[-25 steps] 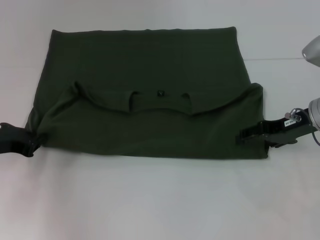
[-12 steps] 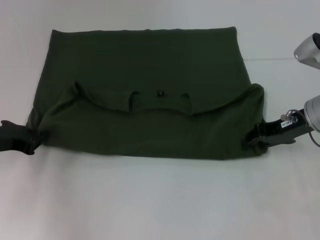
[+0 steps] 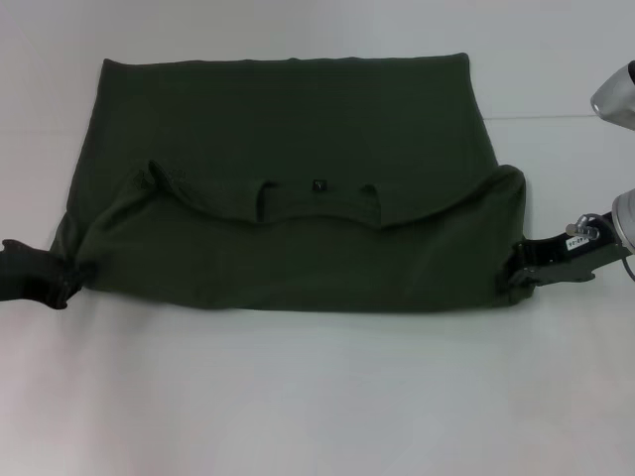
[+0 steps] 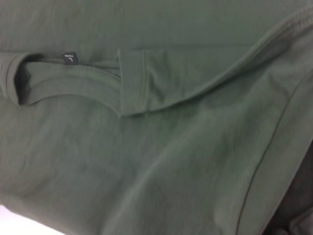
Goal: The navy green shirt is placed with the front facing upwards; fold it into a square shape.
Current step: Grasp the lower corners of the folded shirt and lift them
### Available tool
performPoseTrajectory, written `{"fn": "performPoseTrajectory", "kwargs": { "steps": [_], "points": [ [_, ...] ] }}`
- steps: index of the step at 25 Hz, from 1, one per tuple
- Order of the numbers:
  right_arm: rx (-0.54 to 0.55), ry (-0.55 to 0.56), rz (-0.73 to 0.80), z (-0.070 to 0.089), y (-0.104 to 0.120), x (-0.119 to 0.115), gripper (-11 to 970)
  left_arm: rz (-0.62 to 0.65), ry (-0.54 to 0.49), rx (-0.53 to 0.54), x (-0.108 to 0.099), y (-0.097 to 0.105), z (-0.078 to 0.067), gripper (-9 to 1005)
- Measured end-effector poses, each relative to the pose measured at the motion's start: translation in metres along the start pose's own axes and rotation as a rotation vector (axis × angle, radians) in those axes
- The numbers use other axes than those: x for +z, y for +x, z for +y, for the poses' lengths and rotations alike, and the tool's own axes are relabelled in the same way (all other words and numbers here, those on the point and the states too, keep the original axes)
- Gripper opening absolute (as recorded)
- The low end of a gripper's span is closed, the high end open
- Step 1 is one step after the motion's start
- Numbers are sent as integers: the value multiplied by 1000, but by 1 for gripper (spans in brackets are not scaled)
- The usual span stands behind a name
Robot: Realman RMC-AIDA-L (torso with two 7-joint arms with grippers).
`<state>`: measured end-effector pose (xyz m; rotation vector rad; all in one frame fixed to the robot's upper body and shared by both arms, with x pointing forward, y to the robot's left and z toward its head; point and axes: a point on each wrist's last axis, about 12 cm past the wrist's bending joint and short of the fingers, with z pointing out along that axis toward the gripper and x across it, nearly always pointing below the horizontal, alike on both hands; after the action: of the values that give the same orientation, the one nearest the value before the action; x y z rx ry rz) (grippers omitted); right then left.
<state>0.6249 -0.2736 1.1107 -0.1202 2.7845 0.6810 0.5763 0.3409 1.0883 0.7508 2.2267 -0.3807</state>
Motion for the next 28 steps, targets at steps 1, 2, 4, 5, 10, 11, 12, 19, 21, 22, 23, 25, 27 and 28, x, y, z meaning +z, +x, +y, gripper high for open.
{"fn": "performPoseTrajectory", "kwargs": {
  "steps": [1, 2, 4, 5, 10, 11, 12, 19, 21, 22, 23, 25, 27, 28],
  "points": [
    [0, 0, 3, -1, 0, -1, 65, 1, 11, 0, -1, 0, -1, 27],
    [-1, 0, 6, -1, 0, -2, 65, 2, 19, -1, -2, 0, -1, 27],
    [-6, -2, 13, -2, 1, -4, 64, 2, 32, -4, -5, 0, -1, 27],
    [-10, -4, 16, -2, 1, -6, 63, 3, 36, -7, -7, 0, 0, 27],
    [-21, -19, 41, -2, 2, -15, 61, 48, 93, -38, -17, 3, -1, 27],
    [-29, -27, 57, -2, 4, -17, 61, 53, 105, -42, -19, 4, -2, 27],
    [-29, -27, 57, -2, 4, -17, 60, 58, 118, -43, -21, 4, -2, 27],
    [-59, -81, 164, 1, 19, -18, 56, 96, 209, -78, -47, 13, -6, 27],
    [-61, -100, 193, 0, 26, -18, 55, 119, 244, -92, -55, 17, -7, 27],
    [-60, -105, 202, -1, 29, -18, 55, 131, 257, -95, -58, 19, -8, 27],
    [-59, -110, 214, -2, 32, -18, 54, 145, 269, -99, -61, 21, -9, 27],
    [-57, -122, 237, -5, 38, -19, 54, 178, 296, -104, -67, 26, -12, 27],
    [-59, -138, 259, -6, 44, -20, 54, 202, 325, -107, -72, 29, -16, 27],
    [-60, -147, 269, -7, 46, -20, 53, 214, 347, -106, -74, 31, -18, 27]
  ]
}}
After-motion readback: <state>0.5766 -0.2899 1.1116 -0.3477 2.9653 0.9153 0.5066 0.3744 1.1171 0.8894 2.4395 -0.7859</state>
